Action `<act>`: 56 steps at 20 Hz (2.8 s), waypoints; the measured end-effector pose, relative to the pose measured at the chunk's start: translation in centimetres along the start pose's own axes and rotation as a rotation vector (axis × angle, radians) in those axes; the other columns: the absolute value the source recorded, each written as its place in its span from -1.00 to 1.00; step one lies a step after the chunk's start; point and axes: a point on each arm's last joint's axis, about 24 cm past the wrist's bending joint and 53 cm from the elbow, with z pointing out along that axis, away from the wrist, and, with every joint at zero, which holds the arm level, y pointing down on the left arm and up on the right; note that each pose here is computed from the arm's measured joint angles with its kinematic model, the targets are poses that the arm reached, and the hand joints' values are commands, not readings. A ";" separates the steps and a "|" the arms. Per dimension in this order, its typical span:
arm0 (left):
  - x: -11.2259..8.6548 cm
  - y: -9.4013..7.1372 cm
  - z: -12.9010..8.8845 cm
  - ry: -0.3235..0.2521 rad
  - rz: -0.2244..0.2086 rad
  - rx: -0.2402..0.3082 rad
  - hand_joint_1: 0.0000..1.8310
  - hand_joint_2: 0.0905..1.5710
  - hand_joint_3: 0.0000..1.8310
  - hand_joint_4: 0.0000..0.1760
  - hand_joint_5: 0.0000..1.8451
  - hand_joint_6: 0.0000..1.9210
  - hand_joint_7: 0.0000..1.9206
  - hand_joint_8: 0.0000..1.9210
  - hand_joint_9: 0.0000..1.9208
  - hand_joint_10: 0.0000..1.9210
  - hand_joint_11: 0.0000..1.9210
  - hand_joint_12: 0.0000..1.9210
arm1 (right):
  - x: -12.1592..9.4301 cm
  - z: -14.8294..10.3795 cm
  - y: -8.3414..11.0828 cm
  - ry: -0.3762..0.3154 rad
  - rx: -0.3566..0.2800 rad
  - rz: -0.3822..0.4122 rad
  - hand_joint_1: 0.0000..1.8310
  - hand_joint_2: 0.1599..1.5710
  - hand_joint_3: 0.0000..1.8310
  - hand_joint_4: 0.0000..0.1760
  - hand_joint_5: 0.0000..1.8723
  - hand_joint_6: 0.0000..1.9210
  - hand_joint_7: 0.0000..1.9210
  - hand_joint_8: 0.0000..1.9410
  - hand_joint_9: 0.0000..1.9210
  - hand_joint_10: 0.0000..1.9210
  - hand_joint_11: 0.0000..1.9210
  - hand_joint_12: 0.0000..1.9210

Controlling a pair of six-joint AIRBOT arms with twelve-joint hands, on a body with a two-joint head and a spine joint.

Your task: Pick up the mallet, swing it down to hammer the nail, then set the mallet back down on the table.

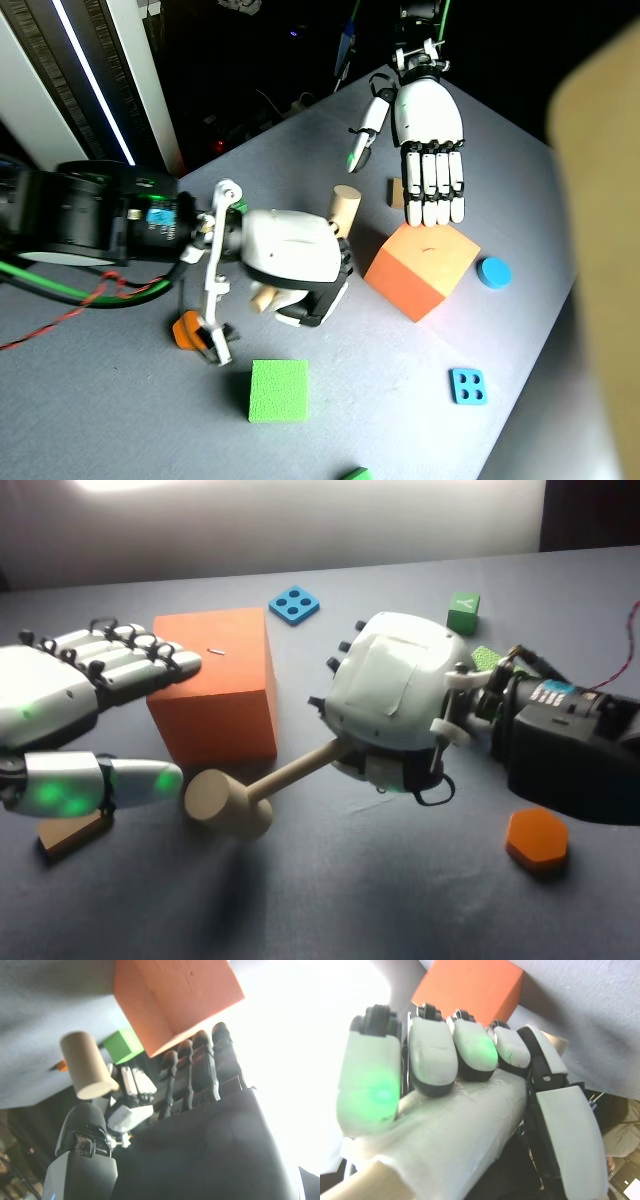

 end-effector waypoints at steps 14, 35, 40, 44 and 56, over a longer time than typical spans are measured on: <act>-2.9 -3.2 -0.6 -0.036 0.037 0.076 -1.00 0.57 -1.00 -1.00 -0.95 -1.00 -0.94 -1.00 -0.94 -1.00 -1.00 -0.98 | 1.9 2.5 -1.7 0.007 0.039 -0.007 -0.64 0.88 -1.00 1.00 0.21 1.00 0.28 1.00 0.37 1.00 0.53 1.00; -3.9 -4.7 -0.4 -0.033 0.077 0.113 -1.00 0.56 -1.00 -1.00 -0.96 -1.00 -0.94 -1.00 -0.96 -1.00 -0.99 -1.00 | 2.2 0.3 -2.4 0.033 0.046 0.003 -0.43 0.72 -1.00 -1.00 -0.62 -1.00 -0.62 -1.00 -0.64 -0.98 -1.00 -0.12; -3.8 -4.8 -0.4 -0.032 0.080 0.116 -1.00 0.56 -1.00 -1.00 -0.95 -0.99 -0.94 -0.99 -0.95 -0.99 -0.99 -0.99 | -1.6 -1.9 -2.1 -0.022 0.039 0.036 -0.45 0.67 -1.00 -1.00 -0.65 -0.99 -0.65 -1.00 -0.68 -1.00 -1.00 -0.21; -3.8 -4.8 -0.4 -0.031 0.071 0.118 -1.00 0.57 -1.00 -1.00 -0.92 -0.99 -0.91 -0.99 -0.92 -0.99 -0.96 -0.98 | -3.9 -4.4 -3.5 -0.024 0.105 0.162 -0.46 0.69 -1.00 -1.00 -0.63 -0.99 -0.64 -0.99 -0.70 -0.99 -1.00 -0.25; -3.2 -5.5 -0.4 -0.015 0.074 0.119 -0.81 0.52 -1.00 -1.00 -0.77 0.64 -0.74 0.66 -0.79 0.70 -0.94 0.93 | -6.2 -11.3 -5.6 -0.029 0.292 0.366 -0.21 0.76 -0.96 -1.00 -0.59 0.77 -0.85 0.75 -0.84 0.83 -0.91 0.94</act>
